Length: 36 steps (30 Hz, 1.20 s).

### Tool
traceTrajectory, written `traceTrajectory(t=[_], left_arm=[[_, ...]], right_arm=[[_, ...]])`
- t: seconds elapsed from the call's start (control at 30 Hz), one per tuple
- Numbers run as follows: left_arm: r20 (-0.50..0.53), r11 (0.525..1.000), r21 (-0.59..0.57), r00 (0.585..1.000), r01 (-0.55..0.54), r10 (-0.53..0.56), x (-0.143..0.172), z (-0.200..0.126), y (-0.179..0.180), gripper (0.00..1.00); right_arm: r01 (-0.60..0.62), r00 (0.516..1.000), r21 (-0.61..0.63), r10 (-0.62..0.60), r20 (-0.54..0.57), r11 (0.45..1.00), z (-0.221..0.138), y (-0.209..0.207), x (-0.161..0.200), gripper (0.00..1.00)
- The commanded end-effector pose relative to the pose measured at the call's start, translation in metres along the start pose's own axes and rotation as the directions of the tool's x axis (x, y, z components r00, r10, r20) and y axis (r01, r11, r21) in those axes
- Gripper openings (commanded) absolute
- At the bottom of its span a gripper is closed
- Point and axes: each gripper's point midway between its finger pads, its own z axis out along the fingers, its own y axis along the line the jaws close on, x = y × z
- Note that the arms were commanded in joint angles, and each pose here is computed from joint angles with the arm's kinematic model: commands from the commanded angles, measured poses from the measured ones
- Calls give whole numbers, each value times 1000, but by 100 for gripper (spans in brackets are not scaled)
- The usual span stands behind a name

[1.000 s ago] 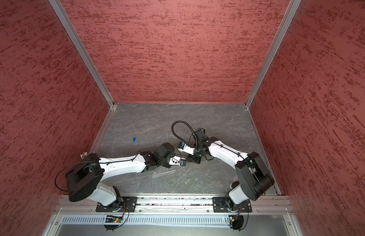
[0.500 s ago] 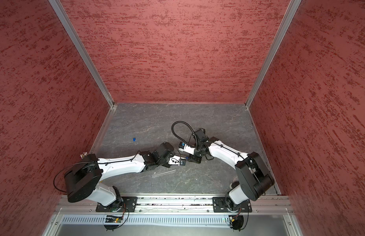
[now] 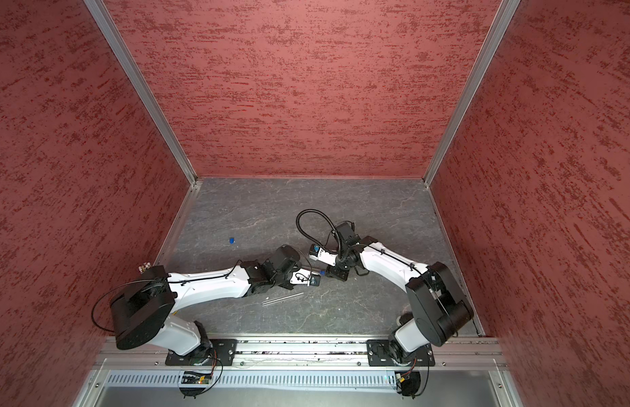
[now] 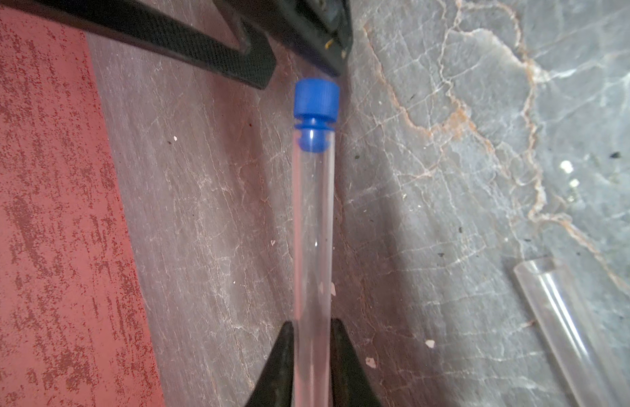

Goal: Insert stoppers into test tubes
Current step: Insert the stopper into the test tube.

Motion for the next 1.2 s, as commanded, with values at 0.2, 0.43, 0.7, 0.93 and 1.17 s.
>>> traceTrajectory(t=[0.2,0.43,0.7,0.93,1.17], left_arm=[[21,1000,-2,1000,4,-4,-3,-5,0,20],[22,1000,-3,1000,3,-3,-4,-5,0,20],[24,1000,0,1000,1,-1,-5,-5,-2,20],[22,1000,3,1000,-1,1,-5,-4,-2,20],[23,1000,-1,1000,2,-2,-6,-4,-1,20]], right_arm=[[0,999,29,-1,51,1000,-8,-10,-16,41],[-8,998,21,7,68,1000,-8,-9,-20,42],[-11,997,20,10,80,1000,-7,-11,-23,41],[-15,997,10,14,82,1000,-7,-10,-24,41],[-15,997,12,14,70,1000,-6,-11,-22,41]])
